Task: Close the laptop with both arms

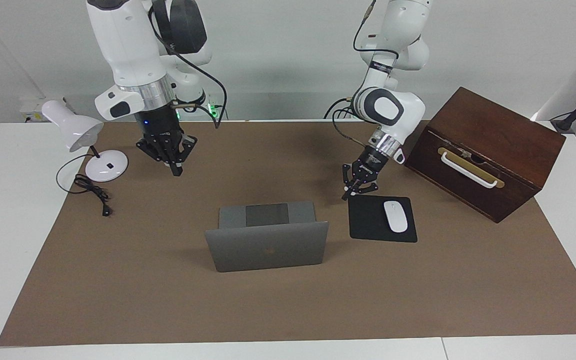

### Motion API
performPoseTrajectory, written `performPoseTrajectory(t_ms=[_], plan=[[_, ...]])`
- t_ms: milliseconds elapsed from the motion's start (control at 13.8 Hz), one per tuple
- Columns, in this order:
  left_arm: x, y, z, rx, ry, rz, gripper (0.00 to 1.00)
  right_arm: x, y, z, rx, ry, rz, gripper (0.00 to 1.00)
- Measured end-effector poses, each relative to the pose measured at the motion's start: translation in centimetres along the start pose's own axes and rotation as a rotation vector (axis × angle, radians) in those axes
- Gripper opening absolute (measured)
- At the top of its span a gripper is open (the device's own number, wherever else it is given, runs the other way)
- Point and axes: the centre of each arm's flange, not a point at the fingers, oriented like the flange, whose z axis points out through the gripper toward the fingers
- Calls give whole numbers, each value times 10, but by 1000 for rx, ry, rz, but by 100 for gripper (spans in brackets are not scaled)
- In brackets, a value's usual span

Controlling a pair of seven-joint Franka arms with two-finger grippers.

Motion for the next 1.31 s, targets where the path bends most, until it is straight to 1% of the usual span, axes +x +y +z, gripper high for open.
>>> performPoseTrajectory(t_ms=[218,436,581,799,1018,1308], plan=[[18,-2,21,37,-57,-52,1,0,-15,12,-2,10,-31,1],[27,-2,32,46,-83,-57,1,0,-33,28,-6,28,-61,1],[25,-5,36,62,-105,-26,1,-2,-47,39,-19,39,-66,1],[14,-12,40,66,-145,51,1,-5,-64,48,-23,56,-70,1],[18,-27,50,78,-147,104,1,-5,-72,54,-15,61,-60,1],[27,-27,62,82,-132,138,1,-10,-95,66,-19,59,-53,1]])
